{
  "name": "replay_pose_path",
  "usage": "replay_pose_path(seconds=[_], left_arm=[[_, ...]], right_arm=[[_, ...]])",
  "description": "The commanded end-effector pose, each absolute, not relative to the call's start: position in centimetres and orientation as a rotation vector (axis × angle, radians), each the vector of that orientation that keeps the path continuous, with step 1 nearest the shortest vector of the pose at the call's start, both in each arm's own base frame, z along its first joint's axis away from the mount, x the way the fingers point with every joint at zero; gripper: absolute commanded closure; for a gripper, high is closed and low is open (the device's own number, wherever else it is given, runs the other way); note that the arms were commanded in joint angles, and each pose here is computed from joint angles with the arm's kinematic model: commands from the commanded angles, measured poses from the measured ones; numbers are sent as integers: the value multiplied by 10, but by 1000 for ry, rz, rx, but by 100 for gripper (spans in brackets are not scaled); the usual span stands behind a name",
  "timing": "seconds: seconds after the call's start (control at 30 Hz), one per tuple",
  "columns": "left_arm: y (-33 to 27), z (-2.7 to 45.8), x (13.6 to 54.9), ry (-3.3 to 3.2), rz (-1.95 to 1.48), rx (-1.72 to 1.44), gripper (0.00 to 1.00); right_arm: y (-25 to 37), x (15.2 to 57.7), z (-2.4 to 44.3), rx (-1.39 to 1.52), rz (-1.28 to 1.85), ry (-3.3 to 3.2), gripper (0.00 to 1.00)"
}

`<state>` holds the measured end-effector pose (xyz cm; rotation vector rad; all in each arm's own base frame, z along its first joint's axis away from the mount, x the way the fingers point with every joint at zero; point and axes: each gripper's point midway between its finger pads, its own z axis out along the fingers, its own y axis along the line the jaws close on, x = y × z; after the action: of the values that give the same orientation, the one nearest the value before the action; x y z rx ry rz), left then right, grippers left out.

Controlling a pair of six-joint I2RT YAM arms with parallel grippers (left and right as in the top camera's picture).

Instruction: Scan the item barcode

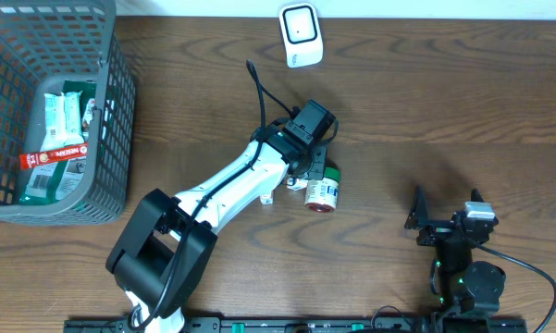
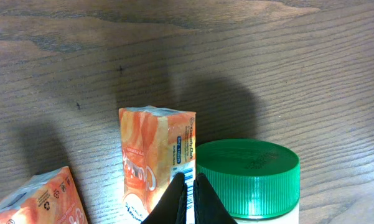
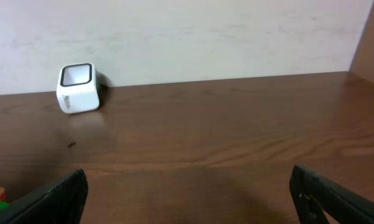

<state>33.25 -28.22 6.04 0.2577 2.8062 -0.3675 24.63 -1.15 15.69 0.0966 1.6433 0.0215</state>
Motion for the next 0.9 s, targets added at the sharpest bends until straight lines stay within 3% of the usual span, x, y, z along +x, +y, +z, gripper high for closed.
replay_pose_path(seconds=[0.0, 0.87], left_arm=[[-279, 54, 330, 2820, -349, 254, 92], [-258, 53, 333, 2840, -325, 194, 92]], right_arm=[[-14, 246, 157, 114, 25, 1641, 1], [-14, 246, 157, 114, 25, 1641, 1]])
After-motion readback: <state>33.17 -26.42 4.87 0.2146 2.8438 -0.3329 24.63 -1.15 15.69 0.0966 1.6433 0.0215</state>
